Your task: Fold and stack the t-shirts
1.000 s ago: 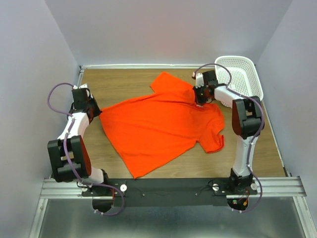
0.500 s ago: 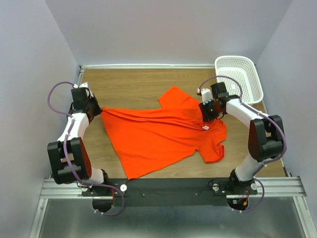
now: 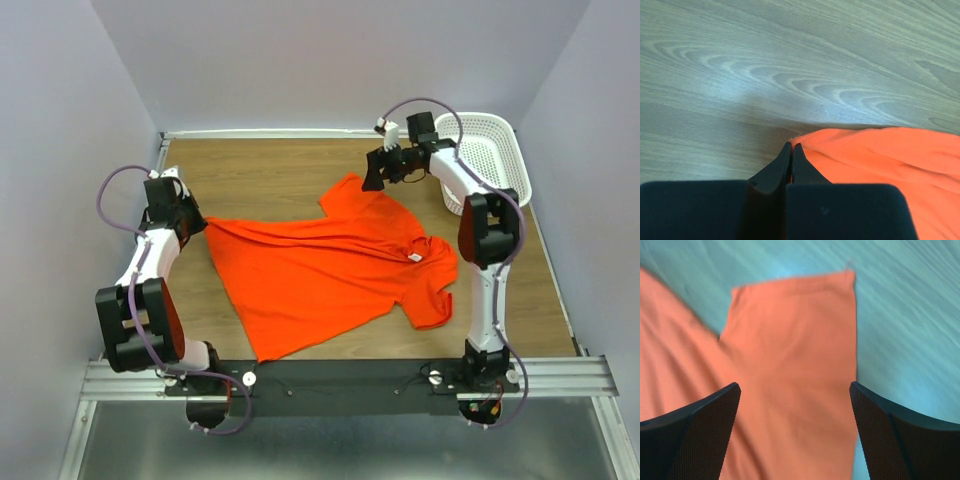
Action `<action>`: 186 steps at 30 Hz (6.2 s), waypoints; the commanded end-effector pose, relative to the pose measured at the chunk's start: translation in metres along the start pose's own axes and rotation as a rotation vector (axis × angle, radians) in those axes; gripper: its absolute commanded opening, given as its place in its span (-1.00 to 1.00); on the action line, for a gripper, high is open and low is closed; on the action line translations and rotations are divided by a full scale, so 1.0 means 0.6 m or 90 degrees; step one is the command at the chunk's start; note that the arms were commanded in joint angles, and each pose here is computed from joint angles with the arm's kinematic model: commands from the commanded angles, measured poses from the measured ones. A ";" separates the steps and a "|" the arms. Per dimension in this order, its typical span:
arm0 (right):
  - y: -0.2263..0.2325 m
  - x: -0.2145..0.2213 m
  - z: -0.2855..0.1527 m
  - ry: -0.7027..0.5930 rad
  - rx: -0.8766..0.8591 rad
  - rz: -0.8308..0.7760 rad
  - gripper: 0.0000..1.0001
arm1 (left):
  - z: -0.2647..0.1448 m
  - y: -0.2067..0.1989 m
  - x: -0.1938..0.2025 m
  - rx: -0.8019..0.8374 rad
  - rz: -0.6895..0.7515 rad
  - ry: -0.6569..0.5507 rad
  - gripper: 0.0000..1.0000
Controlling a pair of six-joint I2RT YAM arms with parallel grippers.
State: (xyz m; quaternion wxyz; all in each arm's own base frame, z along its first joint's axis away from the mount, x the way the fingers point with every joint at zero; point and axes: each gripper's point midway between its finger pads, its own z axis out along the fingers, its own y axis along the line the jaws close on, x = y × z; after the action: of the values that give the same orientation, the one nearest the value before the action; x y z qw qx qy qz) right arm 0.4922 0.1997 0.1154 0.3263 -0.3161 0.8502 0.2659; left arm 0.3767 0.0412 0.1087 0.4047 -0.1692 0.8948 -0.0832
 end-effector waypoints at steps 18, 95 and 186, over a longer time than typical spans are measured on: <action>-0.054 0.006 0.217 -0.003 -0.070 0.182 0.48 | -0.006 -0.013 -0.002 0.026 0.012 -0.009 -1.00; -0.039 0.070 0.280 0.048 -0.055 0.167 -0.16 | -0.005 -0.025 0.001 0.046 0.016 -0.003 -1.00; 0.052 -0.162 -0.148 -0.268 0.211 -0.174 -0.99 | -0.076 -0.081 -0.194 0.093 -0.091 -0.296 -1.00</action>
State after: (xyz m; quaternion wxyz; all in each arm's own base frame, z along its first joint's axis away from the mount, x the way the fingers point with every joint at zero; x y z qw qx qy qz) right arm 0.4641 0.1903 0.2864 0.5650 -0.3034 0.7550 0.1366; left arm 0.3972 0.0269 0.2455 0.5937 -0.2234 0.7546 -0.1677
